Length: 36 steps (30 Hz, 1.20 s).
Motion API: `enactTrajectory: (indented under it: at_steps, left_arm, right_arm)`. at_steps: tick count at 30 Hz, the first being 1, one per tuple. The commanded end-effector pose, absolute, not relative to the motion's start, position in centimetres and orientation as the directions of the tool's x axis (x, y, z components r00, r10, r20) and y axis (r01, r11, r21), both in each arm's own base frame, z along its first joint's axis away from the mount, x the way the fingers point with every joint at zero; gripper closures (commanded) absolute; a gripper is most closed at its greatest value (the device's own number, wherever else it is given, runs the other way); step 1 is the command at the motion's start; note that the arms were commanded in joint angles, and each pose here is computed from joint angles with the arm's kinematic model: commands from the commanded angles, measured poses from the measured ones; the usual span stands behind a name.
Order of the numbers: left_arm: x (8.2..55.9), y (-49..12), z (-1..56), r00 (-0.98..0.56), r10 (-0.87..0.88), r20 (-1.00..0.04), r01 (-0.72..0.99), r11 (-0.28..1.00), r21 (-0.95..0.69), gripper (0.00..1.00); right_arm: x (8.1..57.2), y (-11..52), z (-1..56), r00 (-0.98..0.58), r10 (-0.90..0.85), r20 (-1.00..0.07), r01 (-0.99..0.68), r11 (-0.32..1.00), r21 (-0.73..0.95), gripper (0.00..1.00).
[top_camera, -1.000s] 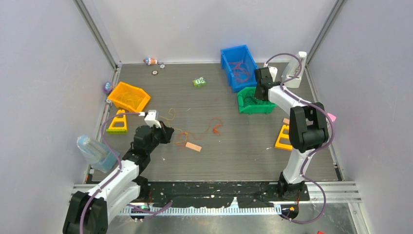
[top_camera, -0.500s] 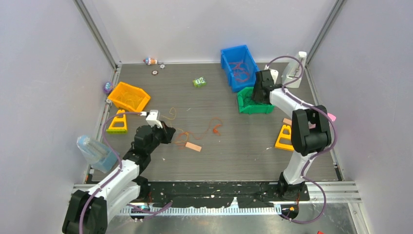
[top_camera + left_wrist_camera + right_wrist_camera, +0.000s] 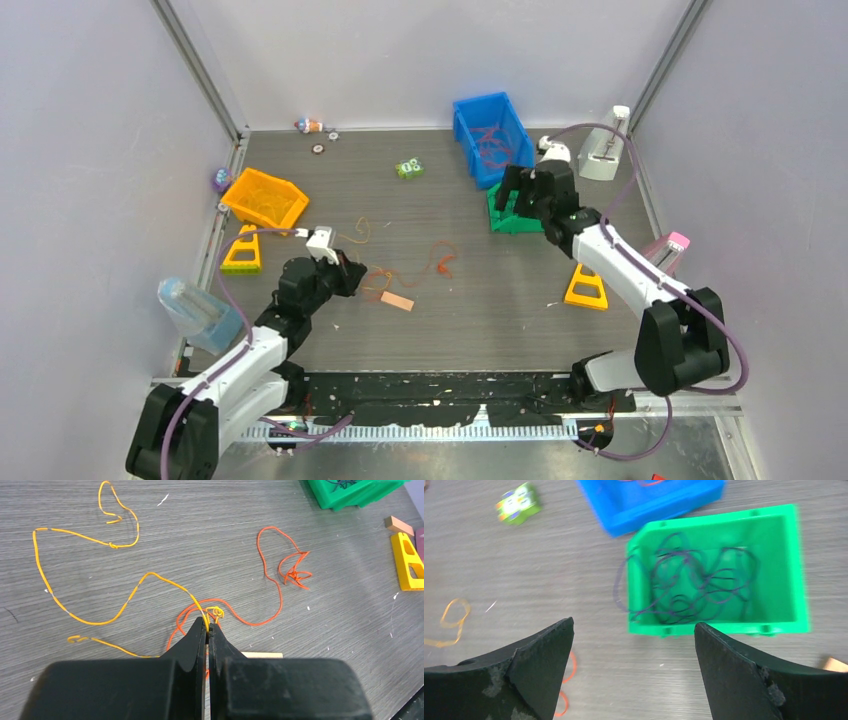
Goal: Untangle the cables
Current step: Place the cable in the bin, then untie the cable.
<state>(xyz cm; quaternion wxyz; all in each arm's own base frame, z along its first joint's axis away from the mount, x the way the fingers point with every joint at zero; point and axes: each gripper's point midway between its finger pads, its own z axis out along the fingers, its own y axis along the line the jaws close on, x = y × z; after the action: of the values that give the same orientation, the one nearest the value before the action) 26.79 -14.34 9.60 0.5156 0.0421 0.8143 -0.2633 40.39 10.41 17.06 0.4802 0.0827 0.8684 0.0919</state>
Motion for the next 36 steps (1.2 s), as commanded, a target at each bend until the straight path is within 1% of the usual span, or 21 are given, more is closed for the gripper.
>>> enactTrajectory:
  at_steps: [1,4,6,8,13,14,15,16,17,20,21,25,26,28,29,30,31,32,33,35,36]
  left_arm:
    - [27.2,-15.4,13.0,-0.382,-0.220,-0.897,0.418,0.825,-0.380,1.00]
    - [26.9,-15.5,15.2,-0.382,-0.237,-0.893,0.420,0.817,-0.396,1.00]
    - [26.6,-15.1,16.8,-0.376,-0.245,-0.894,0.405,0.824,-0.396,1.00]
    - [26.3,-14.4,18.2,-0.368,-0.251,-0.896,0.380,0.838,-0.391,1.00]
    - [25.8,-14.0,19.8,-0.371,-0.259,-0.892,0.365,0.843,-0.397,1.00]
    - [25.7,-14.0,19.8,-0.374,-0.265,-0.889,0.362,0.840,-0.403,1.00]
    - [25.7,-14.1,19.7,-0.379,-0.270,-0.885,0.361,0.838,-0.409,1.00]
    - [25.7,-14.1,19.6,-0.381,-0.274,-0.883,0.360,0.836,-0.414,1.00]
    - [25.7,-14.2,19.5,-0.386,-0.277,-0.880,0.356,0.835,-0.419,1.00]
    - [25.7,-13.8,19.3,-0.396,-0.283,-0.874,0.328,0.845,-0.422,1.00]
    - [25.8,-13.5,19.2,-0.396,-0.284,-0.873,0.312,0.853,-0.419,1.00]
    - [26.0,-11.9,19.2,-0.375,-0.303,-0.876,0.232,0.884,-0.405,1.00]
    - [25.9,-11.8,19.2,-0.375,-0.306,-0.875,0.224,0.886,-0.406,1.00]
    - [26.0,-10.9,19.2,-0.359,-0.317,-0.878,0.180,0.899,-0.398,1.00]
    - [26.0,-10.7,19.2,-0.354,-0.319,-0.879,0.171,0.902,-0.396,1.00]
    - [25.9,-10.4,19.1,-0.354,-0.319,-0.879,0.159,0.906,-0.392,1.00]
    - [25.9,-10.2,19.1,-0.352,-0.319,-0.880,0.150,0.909,-0.390,1.00]
    - [25.8,-10.1,19.0,-0.354,-0.319,-0.880,0.143,0.911,-0.387,1.00]
    - [25.8,-10.0,19.0,-0.353,-0.317,-0.880,0.138,0.913,-0.384,1.00]
    - [25.7,-9.7,18.8,-0.353,-0.317,-0.880,0.128,0.916,-0.381,1.00]
    - [25.6,-9.7,18.7,-0.354,-0.317,-0.880,0.123,0.917,-0.379,1.00]
  right_arm:
    - [38.7,16.5,18.8,-0.464,0.170,-0.869,-0.208,0.933,0.293,0.05]
    - [36.3,21.1,17.6,-0.480,0.104,-0.871,-0.373,0.875,0.309,0.05]
    - [35.0,23.3,16.6,-0.490,0.060,-0.869,-0.438,0.846,0.305,0.05]
    - [34.1,24.9,15.3,-0.511,0.023,-0.859,-0.464,0.834,0.298,0.05]
    - [33.2,27.1,11.1,-0.594,-0.067,-0.802,-0.428,0.870,0.245,0.05]
    - [33.6,26.8,9.5,-0.613,-0.091,-0.785,-0.391,0.898,0.202,0.05]
    - [33.7,27.0,9.3,-0.621,-0.120,-0.775,-0.370,0.916,0.155,0.05]
    - [33.6,27.1,7.8,-0.644,-0.151,-0.750,-0.359,0.925,0.122,0.05]
    - [33.6,27.4,8.0,-0.647,-0.174,-0.742,-0.346,0.935,0.082,0.05]
    - [33.1,27.6,5.6,-0.692,-0.233,-0.684,-0.322,0.947,0.003,0.05]
    - [33.1,28.0,5.7,-0.689,-0.232,-0.686,-0.312,0.950,-0.008,0.04]
    - [32.8,27.7,3.0,-0.732,-0.250,-0.634,-0.280,0.958,-0.055,0.01]
    - [32.9,27.9,2.8,-0.736,-0.252,-0.628,-0.278,0.959,-0.058,0.02]
    - [32.9,27.9,2.1,-0.747,-0.261,-0.611,-0.278,0.958,-0.070,0.12]
    - [32.8,27.8,1.7,-0.753,-0.269,-0.601,-0.279,0.957,-0.079,0.26]
    - [32.7,27.5,1.7,-0.756,-0.274,-0.594,-0.276,0.957,-0.090,0.35]
    - [32.7,27.4,1.7,-0.758,-0.275,-0.592,-0.271,0.958,-0.097,0.57]
    - [32.6,26.9,1.7,-0.761,-0.276,-0.587,-0.261,0.959,-0.112,0.67]
    - [32.6,26.7,2.2,-0.756,-0.270,-0.596,-0.255,0.960,-0.112,0.79]
    - [32.7,26.2,3.2,-0.747,-0.252,-0.615,-0.234,0.966,-0.111,0.92]
    - [32.8,25.8,3.5,-0.747,-0.246,-0.618,-0.230,0.967,-0.107,0.94]
